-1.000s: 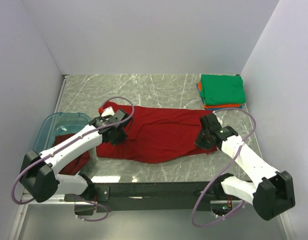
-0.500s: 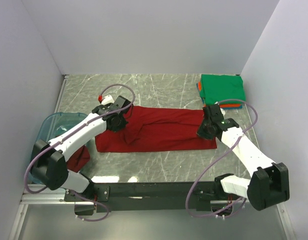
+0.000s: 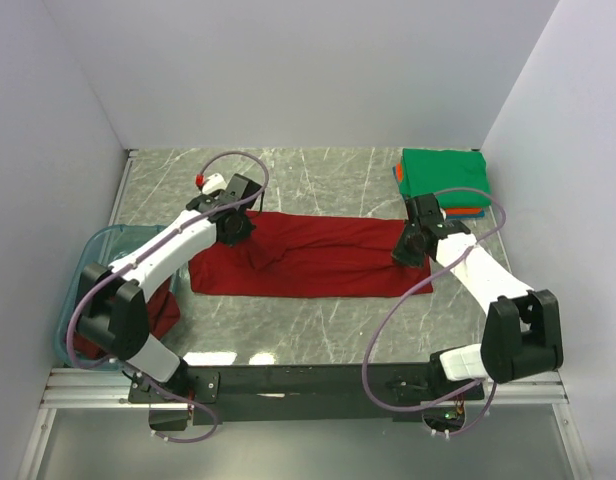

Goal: Fold and stack the t-shirts
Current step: Fold the tshirt

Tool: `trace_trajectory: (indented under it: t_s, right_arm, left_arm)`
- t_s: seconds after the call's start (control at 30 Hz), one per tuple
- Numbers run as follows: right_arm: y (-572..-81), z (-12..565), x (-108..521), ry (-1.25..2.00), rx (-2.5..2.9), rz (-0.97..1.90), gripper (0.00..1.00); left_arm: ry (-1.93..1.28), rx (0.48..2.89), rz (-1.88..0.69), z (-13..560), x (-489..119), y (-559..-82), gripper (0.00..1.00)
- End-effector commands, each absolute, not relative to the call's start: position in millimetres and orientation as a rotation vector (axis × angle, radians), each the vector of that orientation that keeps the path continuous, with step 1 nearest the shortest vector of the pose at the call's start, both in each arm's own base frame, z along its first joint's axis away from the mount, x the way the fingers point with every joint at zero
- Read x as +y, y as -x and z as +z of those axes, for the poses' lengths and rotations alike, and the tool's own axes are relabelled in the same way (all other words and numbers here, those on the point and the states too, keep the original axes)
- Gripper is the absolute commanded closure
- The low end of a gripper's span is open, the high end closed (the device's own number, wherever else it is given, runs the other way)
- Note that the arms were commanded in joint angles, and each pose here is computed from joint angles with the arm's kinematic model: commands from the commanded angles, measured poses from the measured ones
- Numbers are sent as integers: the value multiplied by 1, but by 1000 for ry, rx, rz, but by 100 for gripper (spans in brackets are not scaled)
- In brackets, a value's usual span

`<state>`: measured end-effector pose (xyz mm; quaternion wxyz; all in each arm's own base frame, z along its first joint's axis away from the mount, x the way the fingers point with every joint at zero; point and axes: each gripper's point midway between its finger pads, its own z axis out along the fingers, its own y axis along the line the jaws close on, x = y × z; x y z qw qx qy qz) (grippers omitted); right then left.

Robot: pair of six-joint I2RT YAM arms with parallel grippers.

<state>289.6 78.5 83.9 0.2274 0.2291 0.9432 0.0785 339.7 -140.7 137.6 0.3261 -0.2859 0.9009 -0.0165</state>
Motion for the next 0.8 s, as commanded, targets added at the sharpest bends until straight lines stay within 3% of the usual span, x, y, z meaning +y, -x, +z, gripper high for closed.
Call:
trace_trajectory:
  t_s: [0.0,0.2,0.23,0.3,0.33,0.4,0.43,0.47,0.63,0.77]
  right_arm:
    - [-317,99,75,-617,2533,238,100]
    - [-340,79,70,-644,2557,206,94]
    - [-344,78,68,-655,2556,193,89]
    - [-353,63,63,-675,2574,161,80]
    - [-365,67,63,-673,2559,168,61]
    - [-373,59,61,-654,2604,152,52]
    - [-387,68,58,-641,2562,127,36]
    - [-390,66,51,-637,2568,77,30]
    - [-382,90,27,-636,2524,-80,26]
    - [-353,114,48,-526,2484,126,26]
  left_arm:
    - [735,2295,-73,152,-142,-366,100]
    - [748,2266,-74,143,-141,-399,99]
    - [739,2282,-64,133,-142,-405,99]
    - [693,2274,-89,131,-145,-424,83]
    - [690,2320,-74,112,-146,-429,73]
    - [721,2308,-80,115,-142,-449,40]
    - [726,2320,-67,106,-141,-455,26]
    - [736,2296,-88,118,-142,-466,14]
    - [756,2245,-88,152,-132,-462,1]
    - [739,2294,-237,141,-140,-420,0]
